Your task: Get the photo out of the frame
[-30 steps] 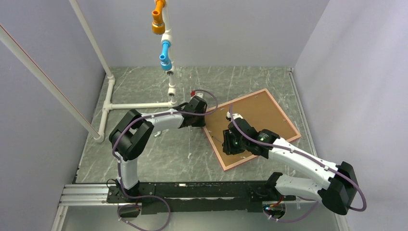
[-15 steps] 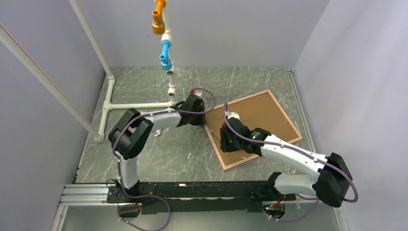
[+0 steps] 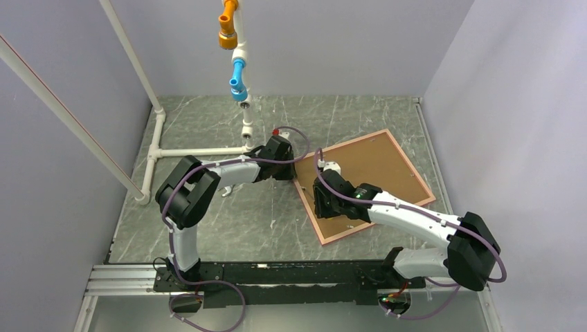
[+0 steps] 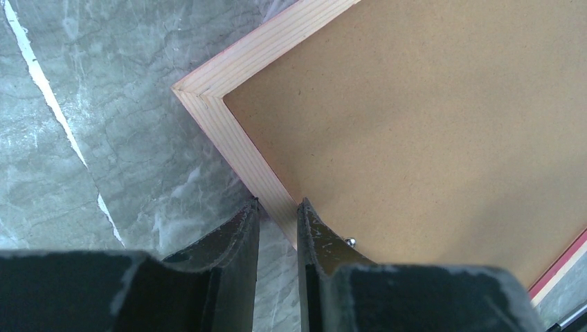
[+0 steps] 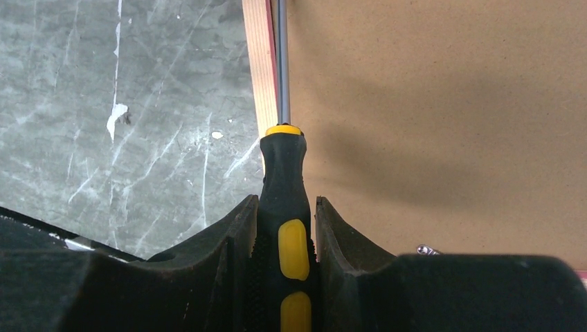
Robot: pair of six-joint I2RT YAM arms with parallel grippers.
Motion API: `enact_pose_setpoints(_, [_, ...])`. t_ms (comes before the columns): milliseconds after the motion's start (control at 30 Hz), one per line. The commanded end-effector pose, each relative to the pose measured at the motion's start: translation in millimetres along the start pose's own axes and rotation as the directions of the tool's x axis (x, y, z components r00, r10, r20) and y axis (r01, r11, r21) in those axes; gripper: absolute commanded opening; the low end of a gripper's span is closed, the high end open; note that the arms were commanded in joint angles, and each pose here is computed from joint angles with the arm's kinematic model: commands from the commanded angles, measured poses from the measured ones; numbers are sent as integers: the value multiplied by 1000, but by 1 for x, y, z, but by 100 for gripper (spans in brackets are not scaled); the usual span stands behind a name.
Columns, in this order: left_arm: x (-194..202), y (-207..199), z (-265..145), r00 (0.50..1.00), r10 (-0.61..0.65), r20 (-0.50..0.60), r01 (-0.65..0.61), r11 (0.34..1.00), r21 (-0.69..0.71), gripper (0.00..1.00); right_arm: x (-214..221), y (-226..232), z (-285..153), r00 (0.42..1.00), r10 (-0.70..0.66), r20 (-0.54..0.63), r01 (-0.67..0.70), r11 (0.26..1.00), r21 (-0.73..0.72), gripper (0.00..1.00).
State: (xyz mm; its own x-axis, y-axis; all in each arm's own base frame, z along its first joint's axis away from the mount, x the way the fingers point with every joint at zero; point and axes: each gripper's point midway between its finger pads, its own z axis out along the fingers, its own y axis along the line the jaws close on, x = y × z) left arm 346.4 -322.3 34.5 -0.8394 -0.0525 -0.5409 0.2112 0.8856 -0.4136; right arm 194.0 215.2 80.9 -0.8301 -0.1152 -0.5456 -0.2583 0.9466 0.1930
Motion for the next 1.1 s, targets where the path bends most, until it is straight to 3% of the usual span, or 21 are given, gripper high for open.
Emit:
enact_pose_setpoints(0, [46,15,1,989,29,-145,-33,999,-22,0,-17,0,5,998,22,63,-24,999,37,0])
enact_pose_setpoints(300, [48,14,2,989,24,-149,-27,1000,-16,0,-20,-1,8,998,10,68,-13,999,52,0])
enact_pose_setpoints(467, [48,14,2,988,24,-152,-27,1000,-16,0,-24,-14,10,996,20,83,-31,990,141,0])
enact_pose_setpoints(767, [32,13,2,983,92,-157,-96,995,-18,0,-80,-24,-51,960,44,276,-70,994,85,0])
enact_pose_setpoints(1067, [-1,27,19,960,201,-194,-206,979,-7,0,-66,-65,-73,962,100,252,-125,988,85,0])
